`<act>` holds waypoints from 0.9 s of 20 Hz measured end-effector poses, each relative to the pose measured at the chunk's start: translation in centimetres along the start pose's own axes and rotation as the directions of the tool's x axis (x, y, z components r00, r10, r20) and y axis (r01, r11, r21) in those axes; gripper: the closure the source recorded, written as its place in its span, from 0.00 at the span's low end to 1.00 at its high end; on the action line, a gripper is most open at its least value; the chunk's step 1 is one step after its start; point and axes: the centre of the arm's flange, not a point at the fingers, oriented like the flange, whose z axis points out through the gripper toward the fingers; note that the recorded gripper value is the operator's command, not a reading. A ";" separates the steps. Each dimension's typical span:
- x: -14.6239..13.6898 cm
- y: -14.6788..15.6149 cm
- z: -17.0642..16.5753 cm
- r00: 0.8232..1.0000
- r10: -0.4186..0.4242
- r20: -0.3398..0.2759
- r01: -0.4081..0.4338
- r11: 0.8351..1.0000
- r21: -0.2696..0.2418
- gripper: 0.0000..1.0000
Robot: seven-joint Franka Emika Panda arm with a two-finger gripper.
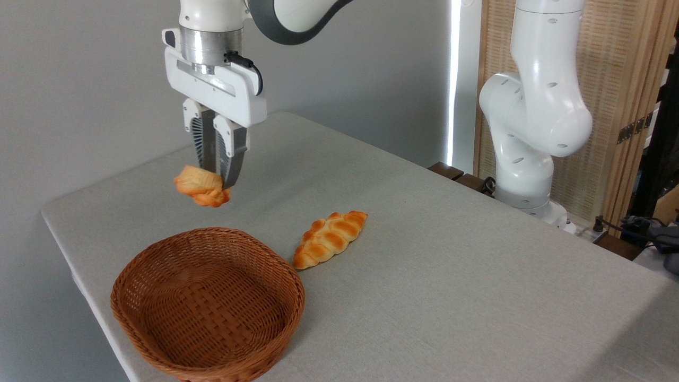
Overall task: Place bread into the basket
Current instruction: 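Lift the bun and carry it over the wicker basket, then open the gripper to drop the bun into the basket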
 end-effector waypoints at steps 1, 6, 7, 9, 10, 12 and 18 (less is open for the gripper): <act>0.1 -0.4 -0.1 1.000 -0.005 -0.015 0.005 1.000 0.006 0.48; 0.2 -3.4 1.0 0.999 -0.006 -0.036 0.008 0.998 0.064 0.10; 0.2 -3.6 1.4 1.000 0.001 -0.031 0.001 0.998 0.069 0.00; 0.3 -3.7 2.2 1.000 0.009 -0.023 -0.007 0.997 0.077 0.00; 0.4 -3.8 2.7 1.000 0.014 -0.013 -0.013 0.996 0.083 0.00; 0.4 -3.8 3.4 1.000 0.019 0.000 -0.019 0.996 0.087 0.00; 0.6 -3.8 4.4 1.000 0.023 0.013 -0.024 0.996 0.086 0.00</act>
